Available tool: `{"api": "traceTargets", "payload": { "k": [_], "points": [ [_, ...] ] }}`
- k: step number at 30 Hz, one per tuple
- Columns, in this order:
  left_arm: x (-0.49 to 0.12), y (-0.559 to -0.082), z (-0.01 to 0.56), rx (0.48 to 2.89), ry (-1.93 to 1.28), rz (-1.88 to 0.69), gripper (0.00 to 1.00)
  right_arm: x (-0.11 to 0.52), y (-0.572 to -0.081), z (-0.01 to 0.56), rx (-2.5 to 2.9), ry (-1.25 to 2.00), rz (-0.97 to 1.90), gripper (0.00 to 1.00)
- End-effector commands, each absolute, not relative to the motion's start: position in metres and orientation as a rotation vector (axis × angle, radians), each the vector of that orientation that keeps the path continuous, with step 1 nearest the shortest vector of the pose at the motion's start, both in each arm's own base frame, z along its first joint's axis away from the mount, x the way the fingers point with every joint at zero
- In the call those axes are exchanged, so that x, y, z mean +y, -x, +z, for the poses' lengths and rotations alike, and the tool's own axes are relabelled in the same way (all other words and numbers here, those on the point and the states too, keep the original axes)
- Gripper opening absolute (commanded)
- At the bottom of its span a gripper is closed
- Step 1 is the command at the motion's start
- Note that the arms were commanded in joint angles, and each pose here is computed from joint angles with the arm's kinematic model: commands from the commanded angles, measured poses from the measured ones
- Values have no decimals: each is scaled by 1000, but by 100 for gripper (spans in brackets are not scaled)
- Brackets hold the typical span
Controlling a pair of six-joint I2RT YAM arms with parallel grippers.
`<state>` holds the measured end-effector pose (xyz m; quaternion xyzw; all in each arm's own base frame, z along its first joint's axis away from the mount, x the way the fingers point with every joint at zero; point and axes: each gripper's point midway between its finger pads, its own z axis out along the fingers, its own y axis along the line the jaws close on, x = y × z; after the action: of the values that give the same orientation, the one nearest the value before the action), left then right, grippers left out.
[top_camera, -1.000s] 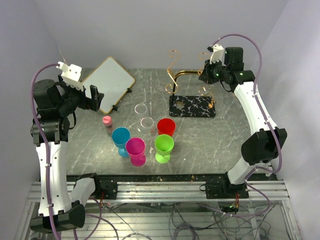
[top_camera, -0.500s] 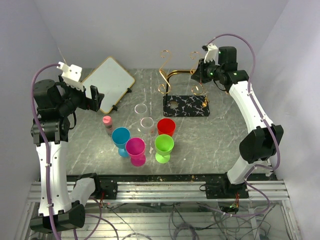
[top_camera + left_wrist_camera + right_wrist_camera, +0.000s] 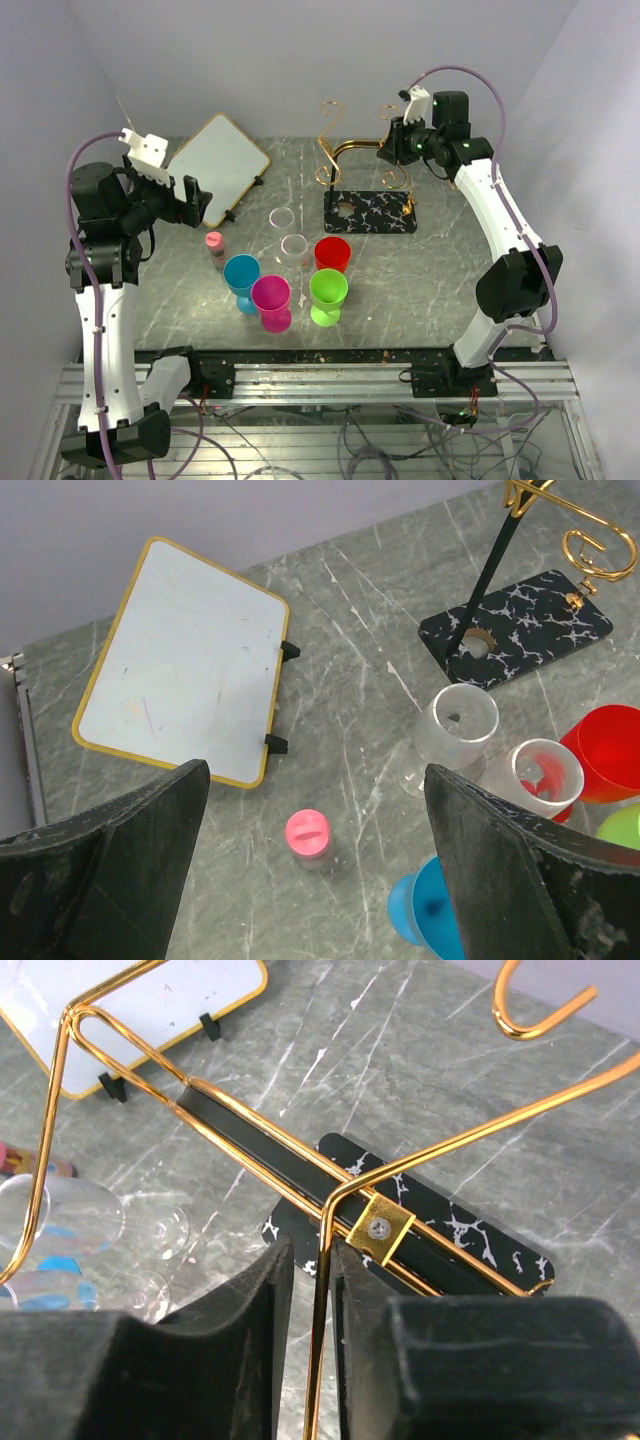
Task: Place the wine glass upside down on the wine glass rack
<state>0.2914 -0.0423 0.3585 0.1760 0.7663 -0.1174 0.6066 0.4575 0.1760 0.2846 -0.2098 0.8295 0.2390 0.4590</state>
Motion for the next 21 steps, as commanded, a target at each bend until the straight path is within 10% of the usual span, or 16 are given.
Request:
{"api": "traceTargets", "payload": {
  "k": [1, 14, 21],
  "points": [
    [-48, -289, 365, 1720, -462, -288, 99, 192, -453, 296, 1992, 625, 609, 25],
    [-38, -281, 338, 1796, -667, -161, 99, 167, -438, 328, 1938, 658, 430, 70],
    [-39, -291, 304, 1927, -715, -205, 97, 141, -417, 343, 1918, 670, 275, 78]
  ]
}}
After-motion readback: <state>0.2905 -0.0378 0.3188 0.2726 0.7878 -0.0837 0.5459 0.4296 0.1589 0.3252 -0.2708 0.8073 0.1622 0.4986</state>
